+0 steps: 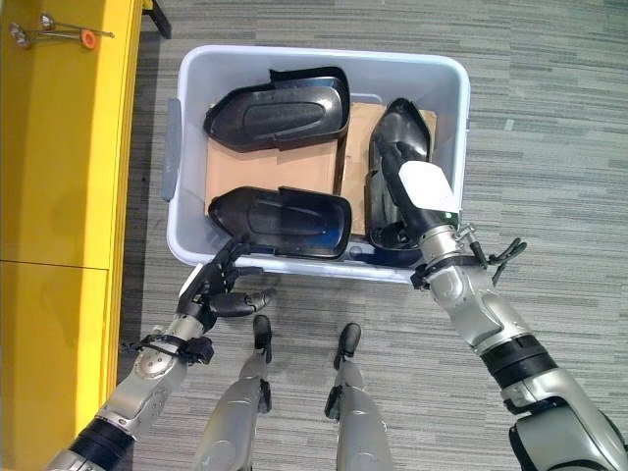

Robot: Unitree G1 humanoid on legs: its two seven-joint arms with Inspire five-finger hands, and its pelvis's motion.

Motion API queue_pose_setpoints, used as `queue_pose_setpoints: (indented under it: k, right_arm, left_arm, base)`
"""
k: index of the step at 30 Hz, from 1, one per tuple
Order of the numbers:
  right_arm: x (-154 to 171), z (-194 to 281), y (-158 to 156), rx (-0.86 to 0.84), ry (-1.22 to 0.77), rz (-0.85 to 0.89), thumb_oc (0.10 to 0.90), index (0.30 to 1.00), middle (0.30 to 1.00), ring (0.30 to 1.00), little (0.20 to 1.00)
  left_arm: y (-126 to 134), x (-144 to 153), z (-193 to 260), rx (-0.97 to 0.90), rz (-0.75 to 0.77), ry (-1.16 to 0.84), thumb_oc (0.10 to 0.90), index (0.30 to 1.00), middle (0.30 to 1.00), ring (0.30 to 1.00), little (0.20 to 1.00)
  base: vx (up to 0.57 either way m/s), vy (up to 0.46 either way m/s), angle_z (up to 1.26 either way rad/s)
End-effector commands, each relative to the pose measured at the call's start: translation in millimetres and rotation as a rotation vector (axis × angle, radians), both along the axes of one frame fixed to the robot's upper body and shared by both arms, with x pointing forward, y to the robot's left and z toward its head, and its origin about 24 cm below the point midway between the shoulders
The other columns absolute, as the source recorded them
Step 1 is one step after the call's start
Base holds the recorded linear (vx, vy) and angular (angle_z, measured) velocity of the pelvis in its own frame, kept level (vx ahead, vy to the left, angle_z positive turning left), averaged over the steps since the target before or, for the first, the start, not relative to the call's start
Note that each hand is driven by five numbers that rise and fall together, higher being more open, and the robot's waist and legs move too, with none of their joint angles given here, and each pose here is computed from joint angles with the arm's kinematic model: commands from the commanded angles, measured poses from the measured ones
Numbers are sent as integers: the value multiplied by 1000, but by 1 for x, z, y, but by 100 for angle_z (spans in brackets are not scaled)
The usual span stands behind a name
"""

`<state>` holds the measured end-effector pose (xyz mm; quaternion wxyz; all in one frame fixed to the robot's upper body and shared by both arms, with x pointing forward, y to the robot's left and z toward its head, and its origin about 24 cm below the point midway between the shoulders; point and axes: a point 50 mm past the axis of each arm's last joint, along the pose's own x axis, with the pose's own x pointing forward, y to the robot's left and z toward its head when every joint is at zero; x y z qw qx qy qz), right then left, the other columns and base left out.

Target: Move parts from the plastic box to the shelf.

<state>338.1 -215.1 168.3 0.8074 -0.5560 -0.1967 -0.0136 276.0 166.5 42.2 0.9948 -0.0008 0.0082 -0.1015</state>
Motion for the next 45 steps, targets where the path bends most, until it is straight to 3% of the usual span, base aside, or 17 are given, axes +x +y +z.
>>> queue_pose_setpoints:
  k: [1,21,33,45]
  right_arm:
    - [-6,36,14,33,-175,91,900,1000,1000,1000,1000]
    - [-8,4,21,81,-97,81,900,1000,1000,1000,1000]
    - [-10,-7,2,-178,-146,-40,900,1000,1000,1000,1000]
    - [-9,-15,-22,-318,-248,-251,900,1000,1000,1000,1000]
  left_arm:
    - [-2,-8,5,7,-18,-50,900,1000,1000,1000,1000]
    - [1,-4,12,13,8,-83,900,1000,1000,1000,1000]
    - [1,-2,15,20,19,-100,900,1000,1000,1000,1000]
    - [-3,1,18,13,32,-120,900,1000,1000,1000,1000]
  base:
    - [0,0,0]
    - [10,-5,3]
    - [0,0,0]
    - [0,0,0]
